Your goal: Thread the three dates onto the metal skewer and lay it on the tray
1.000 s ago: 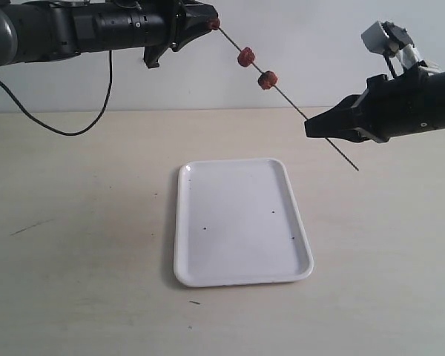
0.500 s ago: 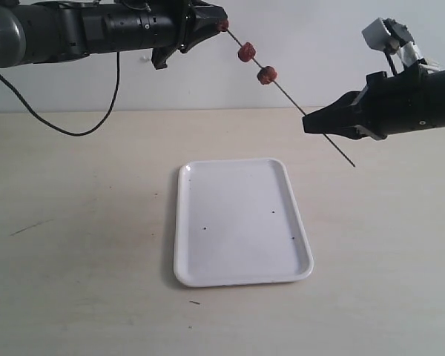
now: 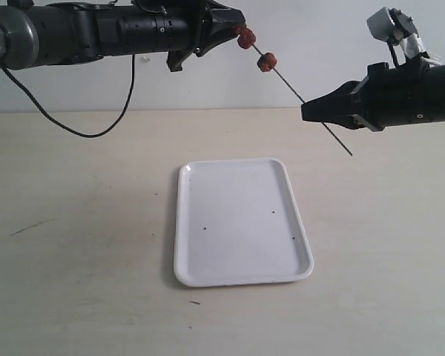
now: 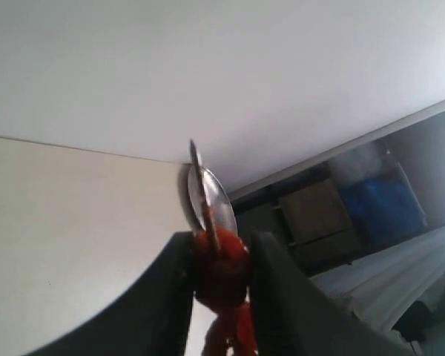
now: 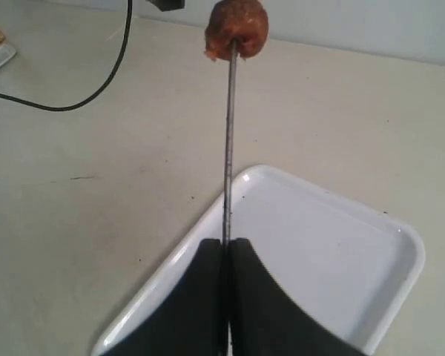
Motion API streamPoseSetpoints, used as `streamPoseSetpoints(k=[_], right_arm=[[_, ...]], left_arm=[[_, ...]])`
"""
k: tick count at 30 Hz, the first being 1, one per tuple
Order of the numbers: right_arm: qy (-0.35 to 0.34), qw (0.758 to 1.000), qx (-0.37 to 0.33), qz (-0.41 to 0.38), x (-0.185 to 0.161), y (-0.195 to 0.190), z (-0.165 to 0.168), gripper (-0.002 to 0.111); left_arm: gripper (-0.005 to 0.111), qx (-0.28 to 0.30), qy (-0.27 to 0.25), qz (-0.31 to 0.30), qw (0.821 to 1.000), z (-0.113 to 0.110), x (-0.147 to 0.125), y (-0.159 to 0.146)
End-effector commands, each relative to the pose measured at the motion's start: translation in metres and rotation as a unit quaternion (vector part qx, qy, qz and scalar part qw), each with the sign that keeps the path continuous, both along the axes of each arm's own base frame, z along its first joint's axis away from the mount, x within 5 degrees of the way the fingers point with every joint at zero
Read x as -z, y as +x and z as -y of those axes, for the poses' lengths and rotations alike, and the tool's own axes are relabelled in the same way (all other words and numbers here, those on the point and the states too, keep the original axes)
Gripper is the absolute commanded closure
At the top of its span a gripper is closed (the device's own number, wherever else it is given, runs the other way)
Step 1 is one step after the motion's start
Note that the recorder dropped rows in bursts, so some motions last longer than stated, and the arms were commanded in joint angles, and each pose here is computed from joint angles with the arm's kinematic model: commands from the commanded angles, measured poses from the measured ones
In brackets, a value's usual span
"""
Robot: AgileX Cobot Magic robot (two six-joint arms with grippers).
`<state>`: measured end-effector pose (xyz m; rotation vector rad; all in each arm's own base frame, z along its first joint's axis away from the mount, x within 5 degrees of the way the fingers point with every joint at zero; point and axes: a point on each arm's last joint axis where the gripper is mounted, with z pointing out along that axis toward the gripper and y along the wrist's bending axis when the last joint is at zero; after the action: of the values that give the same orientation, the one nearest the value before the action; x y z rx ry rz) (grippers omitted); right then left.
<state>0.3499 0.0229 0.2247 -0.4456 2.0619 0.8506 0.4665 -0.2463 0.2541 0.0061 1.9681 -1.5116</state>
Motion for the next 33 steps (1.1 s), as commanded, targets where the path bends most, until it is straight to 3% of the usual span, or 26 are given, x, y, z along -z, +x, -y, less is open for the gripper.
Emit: streamPoseSetpoints(k=[1, 13, 21, 33], right_arm=[[0.011, 1.0, 0.001, 0.012, -0.0033, 0.0006, -0.0004, 0.108], [0.007, 0.999, 0.031, 0.012, -0.0028, 0.0044, 0.0032, 0.108], [0.008, 0.999, 0.032, 0.012, -0.0029, 0.0045, 0.0032, 0.108], [0.008, 0.999, 0.032, 0.018, -0.0035, 0.0049, 0.0033, 0.108]], left_arm=[[0.08, 0.027, 0.01, 0.012, 1.0, 0.01, -0.0028, -0.008], [0.079, 0.04, 0.007, 0.013, 0.999, 0.0127, -0.0033, -0.0108], [0.059, 0.045, 0.005, 0.013, 0.999, 0.0132, -0.0036, -0.0116], [0.058, 0.057, 0.008, 0.027, 0.998, 0.0139, -0.0041, -0.0132]])
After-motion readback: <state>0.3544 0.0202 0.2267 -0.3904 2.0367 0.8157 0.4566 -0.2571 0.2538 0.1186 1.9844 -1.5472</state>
